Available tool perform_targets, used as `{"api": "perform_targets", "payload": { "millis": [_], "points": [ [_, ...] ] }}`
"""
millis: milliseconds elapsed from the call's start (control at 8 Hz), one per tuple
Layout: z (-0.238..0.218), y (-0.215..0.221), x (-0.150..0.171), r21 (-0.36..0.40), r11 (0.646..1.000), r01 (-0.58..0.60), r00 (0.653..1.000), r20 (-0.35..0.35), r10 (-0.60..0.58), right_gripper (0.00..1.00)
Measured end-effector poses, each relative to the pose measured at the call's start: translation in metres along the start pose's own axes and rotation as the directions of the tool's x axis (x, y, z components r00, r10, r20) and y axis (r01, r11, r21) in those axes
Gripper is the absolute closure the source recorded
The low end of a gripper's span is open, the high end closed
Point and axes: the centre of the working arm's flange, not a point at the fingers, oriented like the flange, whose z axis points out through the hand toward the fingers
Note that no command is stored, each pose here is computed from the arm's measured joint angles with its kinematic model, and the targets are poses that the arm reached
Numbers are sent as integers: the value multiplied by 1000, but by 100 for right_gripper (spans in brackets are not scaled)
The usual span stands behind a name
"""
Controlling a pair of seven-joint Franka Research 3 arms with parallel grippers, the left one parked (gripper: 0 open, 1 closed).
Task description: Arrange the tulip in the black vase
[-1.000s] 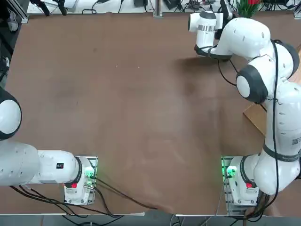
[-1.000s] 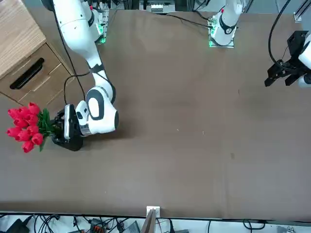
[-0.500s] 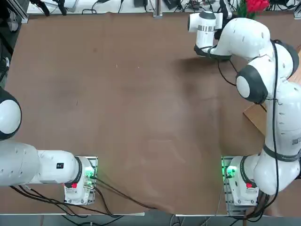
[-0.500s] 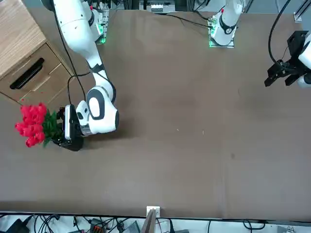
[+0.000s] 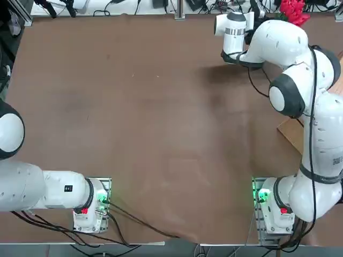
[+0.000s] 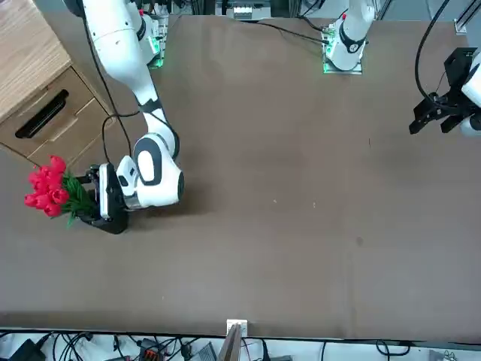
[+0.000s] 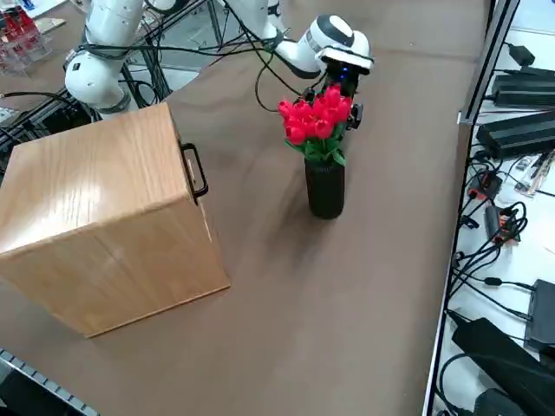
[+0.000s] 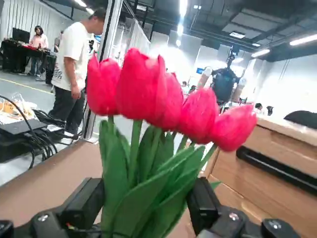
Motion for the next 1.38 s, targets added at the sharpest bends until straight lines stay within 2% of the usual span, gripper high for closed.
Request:
{"api": "perform_targets", "payload": {
  "millis": [375, 625, 875, 1125, 1375],
  "points": [
    [-14, 2, 37, -27, 999, 44, 999, 0, -44, 0],
    [-36, 5, 72, -24, 998, 65, 998, 13, -65, 0],
    [-47, 8, 91, -13, 996, 88, 996, 30, -87, 0],
    [-58, 13, 107, 7, 989, 147, 986, 79, -147, 0],
    [-66, 24, 138, 48, 969, 243, 959, 137, -248, 0]
  ]
}}
